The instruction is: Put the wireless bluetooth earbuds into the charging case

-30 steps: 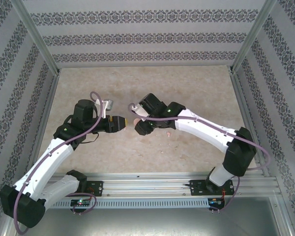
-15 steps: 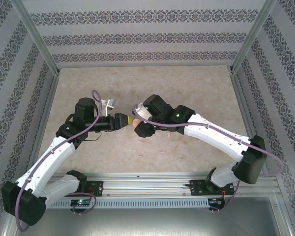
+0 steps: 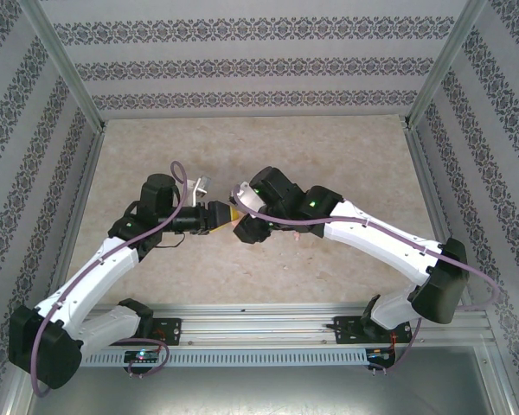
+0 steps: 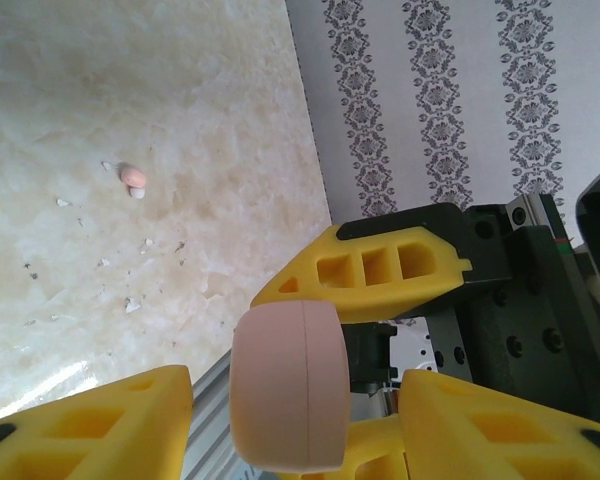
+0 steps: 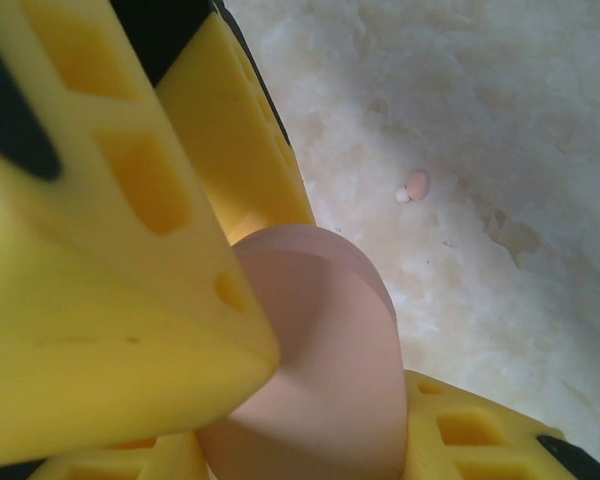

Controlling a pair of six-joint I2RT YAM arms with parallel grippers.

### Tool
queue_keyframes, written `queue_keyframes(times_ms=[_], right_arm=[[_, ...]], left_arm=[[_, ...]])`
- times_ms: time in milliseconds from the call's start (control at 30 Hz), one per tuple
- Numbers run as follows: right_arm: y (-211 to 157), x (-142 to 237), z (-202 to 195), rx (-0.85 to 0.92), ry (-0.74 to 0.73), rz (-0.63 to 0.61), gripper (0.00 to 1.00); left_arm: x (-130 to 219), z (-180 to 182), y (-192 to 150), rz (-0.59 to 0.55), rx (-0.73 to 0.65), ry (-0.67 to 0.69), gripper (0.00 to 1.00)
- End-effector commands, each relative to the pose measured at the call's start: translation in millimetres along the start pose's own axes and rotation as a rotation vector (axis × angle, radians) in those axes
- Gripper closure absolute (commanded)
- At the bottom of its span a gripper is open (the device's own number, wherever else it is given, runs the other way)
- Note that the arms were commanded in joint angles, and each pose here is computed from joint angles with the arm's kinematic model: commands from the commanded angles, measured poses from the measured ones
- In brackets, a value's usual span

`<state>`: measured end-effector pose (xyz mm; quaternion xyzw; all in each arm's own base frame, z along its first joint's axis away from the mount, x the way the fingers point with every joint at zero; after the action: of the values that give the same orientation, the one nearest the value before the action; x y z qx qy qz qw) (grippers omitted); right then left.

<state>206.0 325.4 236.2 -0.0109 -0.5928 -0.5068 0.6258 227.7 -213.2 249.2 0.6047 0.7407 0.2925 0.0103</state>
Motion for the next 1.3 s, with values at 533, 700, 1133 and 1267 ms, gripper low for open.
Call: queue_keyframes(times_ms=[533,700,1133,1267], right_arm=[[11,23,14,0.0,0.046,-0.064,0.71],[13,32,13,-0.022,0.046,-0.097,0.55],[36,84,-13,-0.464,0.116,-0.308,0.41],[40,84,-20,-0.66,0.205,-0.359,0.4]], left_arm=[[-5,-9,3,-0.016,0.02,-0.078,0.8],[-3,-10,8,-0.054,0.013,-0.071,0.84],[13,-11,28,-0.225,0.014,-0.033,0.85],[17,-19,37,-0.284,0.025,-0.066,0.86]])
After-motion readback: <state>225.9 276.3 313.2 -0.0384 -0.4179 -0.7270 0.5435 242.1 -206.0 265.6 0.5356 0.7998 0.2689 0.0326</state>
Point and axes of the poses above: each hand's point on the last joint's axis, 136 mm out from that joint toward the fingers, its own x axis back along the fingers, its own z axis along the line the jaws close on, y = z × x, the point moved 2 cm from there along x, back along the fingers, and after that the axes turned 9 degrees about -x, right-handed, at the moved point
